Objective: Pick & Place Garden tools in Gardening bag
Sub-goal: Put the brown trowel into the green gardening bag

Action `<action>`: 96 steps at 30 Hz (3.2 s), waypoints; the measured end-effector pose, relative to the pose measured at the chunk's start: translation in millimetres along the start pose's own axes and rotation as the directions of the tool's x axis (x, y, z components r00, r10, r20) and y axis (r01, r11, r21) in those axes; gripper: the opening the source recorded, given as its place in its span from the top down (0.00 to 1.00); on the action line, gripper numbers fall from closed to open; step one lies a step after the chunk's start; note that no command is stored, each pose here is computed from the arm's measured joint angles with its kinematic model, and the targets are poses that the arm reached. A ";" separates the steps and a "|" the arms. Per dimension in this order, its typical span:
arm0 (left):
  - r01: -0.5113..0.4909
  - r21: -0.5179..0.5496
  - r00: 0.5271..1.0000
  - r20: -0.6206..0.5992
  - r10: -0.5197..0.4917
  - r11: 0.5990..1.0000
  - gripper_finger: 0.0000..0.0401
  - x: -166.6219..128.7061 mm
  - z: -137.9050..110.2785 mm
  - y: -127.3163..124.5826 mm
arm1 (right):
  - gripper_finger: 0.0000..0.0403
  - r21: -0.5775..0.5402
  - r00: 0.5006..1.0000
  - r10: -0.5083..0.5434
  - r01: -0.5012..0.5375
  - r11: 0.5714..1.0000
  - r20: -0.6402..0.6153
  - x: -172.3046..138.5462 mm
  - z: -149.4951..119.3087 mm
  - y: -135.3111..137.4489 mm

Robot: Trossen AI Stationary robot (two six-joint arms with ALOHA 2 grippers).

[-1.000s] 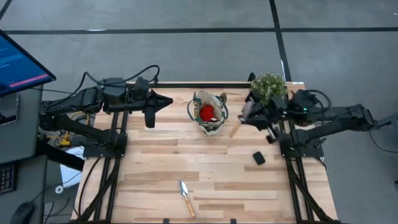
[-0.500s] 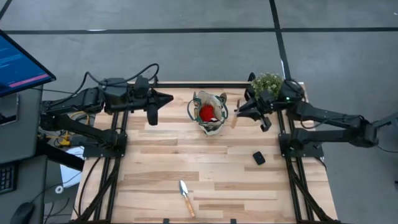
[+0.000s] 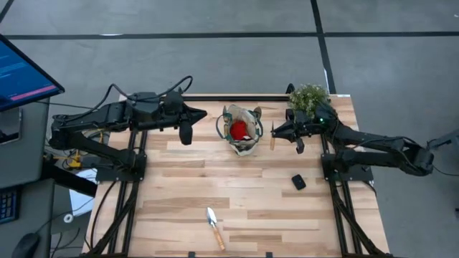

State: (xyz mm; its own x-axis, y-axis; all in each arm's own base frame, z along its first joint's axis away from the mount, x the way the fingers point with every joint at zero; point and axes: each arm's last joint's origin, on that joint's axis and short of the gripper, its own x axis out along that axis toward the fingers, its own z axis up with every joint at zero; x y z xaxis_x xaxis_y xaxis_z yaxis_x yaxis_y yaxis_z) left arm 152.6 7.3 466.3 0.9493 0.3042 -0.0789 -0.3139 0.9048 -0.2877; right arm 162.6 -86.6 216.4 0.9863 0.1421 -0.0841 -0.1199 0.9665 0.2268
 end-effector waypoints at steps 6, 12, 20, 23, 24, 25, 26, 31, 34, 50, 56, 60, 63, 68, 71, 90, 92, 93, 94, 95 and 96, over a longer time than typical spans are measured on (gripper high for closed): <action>-0.002 0.001 1.000 -0.003 0.002 1.000 0.94 6.8 -1.2 -1.9 | 0.90 -0.047 0.998 -0.068 0.068 0.997 0.003 -1.0 -9.0 -18.1; -0.001 -0.014 1.000 -0.001 0.001 1.000 0.94 7.1 -1.0 -2.1 | 0.90 -0.063 0.996 -0.093 0.093 0.994 0.009 8.0 -20.2 -40.2; 0.001 -0.032 1.000 0.007 -0.001 0.999 0.94 7.2 -0.2 -2.4 | 0.90 -0.059 0.997 -0.025 0.029 0.998 0.067 24.4 -24.5 -58.6; 0.003 -0.034 1.000 0.012 -0.003 0.999 0.94 7.1 0.3 -2.5 | 0.90 -0.077 0.995 0.016 -0.009 0.997 0.093 30.0 -13.8 -62.3; 0.003 -0.034 1.000 0.013 -0.003 0.999 0.94 7.1 0.4 -2.5 | 0.90 -0.086 0.995 0.025 -0.016 0.996 0.100 31.8 -9.6 -63.6; 0.004 -0.034 1.000 0.013 -0.003 0.999 0.94 7.1 0.4 -2.6 | 0.90 -0.098 0.994 0.036 -0.026 0.995 0.107 33.3 -5.2 -64.4; 0.004 -0.034 1.000 0.014 -0.003 0.999 0.94 7.1 0.5 -2.6 | 0.90 -0.110 0.992 0.048 -0.035 0.993 0.113 34.6 -1.0 -65.1; 0.005 -0.035 1.000 0.016 -0.004 0.999 0.94 7.1 0.8 -2.7 | 0.90 -0.136 0.995 0.041 -0.029 0.990 0.091 39.1 5.8 -70.1; 0.005 -0.036 1.000 0.017 -0.005 0.999 0.94 7.1 0.8 -2.7 | 0.90 -0.128 0.998 0.030 -0.023 0.991 0.051 39.2 0.6 -71.9; -0.024 -0.042 0.999 0.044 0.026 0.999 0.94 6.9 2.8 -2.2 | 0.90 -0.193 0.999 0.022 -0.015 0.981 0.031 44.2 -16.3 -85.9; -0.040 -0.043 0.998 0.051 0.042 0.998 0.94 6.8 3.2 -1.7 | 0.90 -0.170 0.994 0.072 -0.058 0.984 0.080 49.2 -20.4 -90.2; -0.041 -0.043 0.998 0.051 0.043 0.998 0.94 6.8 3.2 -1.7 | 0.90 -0.138 0.996 0.068 -0.060 0.989 0.055 51.5 -29.3 -94.1; -0.041 -0.043 0.998 0.051 0.043 0.998 0.94 6.8 3.2 -1.7 | 0.90 -0.114 0.997 0.073 -0.069 0.991 0.037 54.2 -35.9 -95.5; -0.060 -0.041 0.996 0.057 0.062 0.997 0.94 6.7 3.4 -1.2 | 0.90 -0.093 0.997 0.074 -0.072 0.993 0.015 56.4 -44.7 -98.6; -0.063 -0.041 0.996 0.058 0.065 0.997 0.94 6.7 3.4 -1.0 | 0.90 -0.079 0.997 0.077 -0.077 0.994 -0.001 57.8 -51.5 -100.9; -0.063 -0.035 0.996 0.058 0.065 0.997 0.94 6.7 3.4 -1.1 | 0.82 -0.037 0.997 0.065 -0.067 0.997 -0.044 61.5 -72.8 -108.1; -0.063 -0.033 0.996 0.058 0.065 0.997 0.94 6.7 3.4 -1.1 | 0.77 -0.026 0.997 0.061 -0.063 0.998 -0.042 61.0 -71.6 -107.7; -0.063 -0.033 0.996 0.058 0.065 0.997 0.94 6.7 3.4 -1.1 | 0.75 -0.015 0.997 0.062 -0.062 0.998 -0.038 60.8 -69.8 -107.2; -0.062 -0.033 0.996 0.058 0.064 0.998 0.94 6.7 3.4 -1.1 | 0.73 -0.005 0.998 0.062 -0.062 0.998 -0.033 60.5 -67.8 -106.7; -0.063 -0.033 0.996 0.058 0.065 0.997 0.94 6.7 3.4 -1.1 | 0.71 0.003 0.998 0.062 -0.062 0.998 -0.028 59.9 -65.6 -106.3; -0.063 -0.033 0.996 0.057 0.065 0.997 0.94 6.7 3.3 -1.1 | 0.69 0.009 0.998 0.063 -0.063 0.998 -0.021 59.3 -62.8 -105.6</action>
State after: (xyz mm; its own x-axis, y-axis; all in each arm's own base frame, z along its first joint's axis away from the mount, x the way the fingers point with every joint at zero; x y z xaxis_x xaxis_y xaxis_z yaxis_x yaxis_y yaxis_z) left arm 159.3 9.4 469.3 0.9246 0.3787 -0.0423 -0.3722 0.8737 -0.3133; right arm 226.6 -166.9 126.6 0.9742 0.2070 -0.0901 -0.1804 0.9537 0.2405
